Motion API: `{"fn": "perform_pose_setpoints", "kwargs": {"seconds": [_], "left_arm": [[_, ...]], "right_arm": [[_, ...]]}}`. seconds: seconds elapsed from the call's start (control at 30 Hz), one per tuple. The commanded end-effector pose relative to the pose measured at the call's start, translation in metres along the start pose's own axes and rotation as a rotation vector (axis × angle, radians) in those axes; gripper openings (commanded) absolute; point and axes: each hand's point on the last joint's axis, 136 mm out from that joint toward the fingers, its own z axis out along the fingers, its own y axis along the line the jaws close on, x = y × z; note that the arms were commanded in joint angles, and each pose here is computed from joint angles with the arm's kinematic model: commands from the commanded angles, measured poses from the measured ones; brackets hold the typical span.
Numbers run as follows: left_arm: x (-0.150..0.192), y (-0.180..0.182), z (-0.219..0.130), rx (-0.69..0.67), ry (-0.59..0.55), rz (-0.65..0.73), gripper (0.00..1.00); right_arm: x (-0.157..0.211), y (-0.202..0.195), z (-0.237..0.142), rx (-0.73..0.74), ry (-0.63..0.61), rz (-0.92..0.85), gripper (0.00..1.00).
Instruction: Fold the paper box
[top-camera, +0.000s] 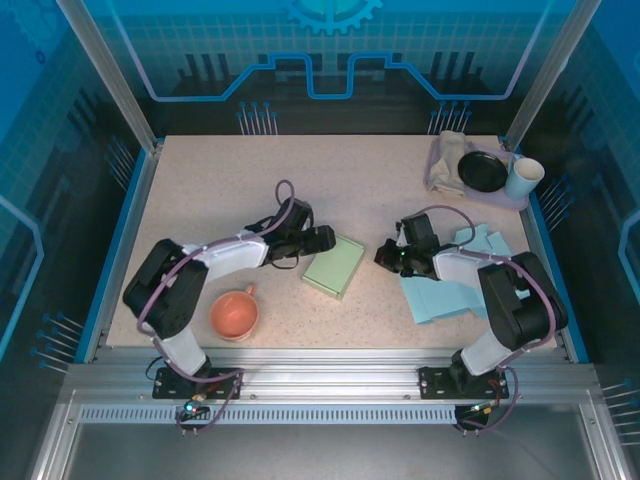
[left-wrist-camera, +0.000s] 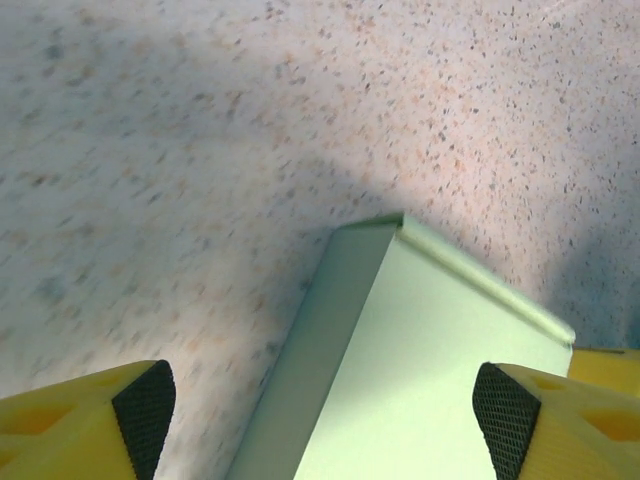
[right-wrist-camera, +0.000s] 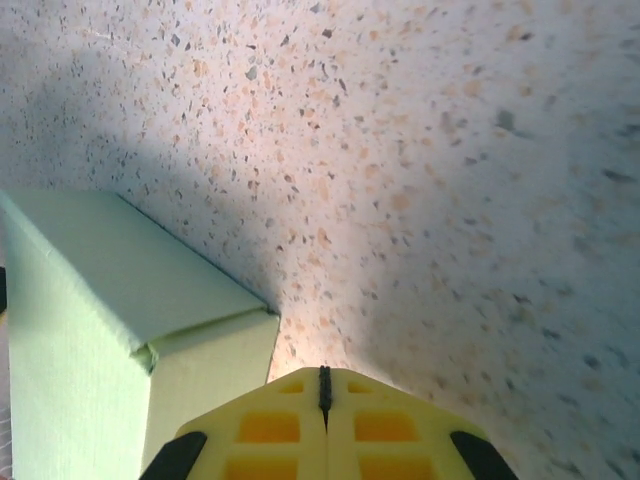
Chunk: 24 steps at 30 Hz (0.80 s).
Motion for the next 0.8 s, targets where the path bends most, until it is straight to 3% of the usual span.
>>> {"fn": "perform_pose_setpoints", "kwargs": {"seconds": [0.0,0.3,0.77], "left_arm": [[0.018,0.02,-0.012,-0.025,-0.002,-0.016,0.83],[0.054,0.022,-0.003,0.028,0.074,-0.023,0.82],[0.091,-0.008,0.017,0.091,0.164,-0.009,0.81]], "right_arm": [[0.029,-0.003,-0.007,0.045,0.027,-0.041,0.0],[0.095,0.029,-0.003,0.021,0.024,-0.097,0.0],[0.125,0.036,0.05,-0.045,0.161,0.002,0.0]]}}
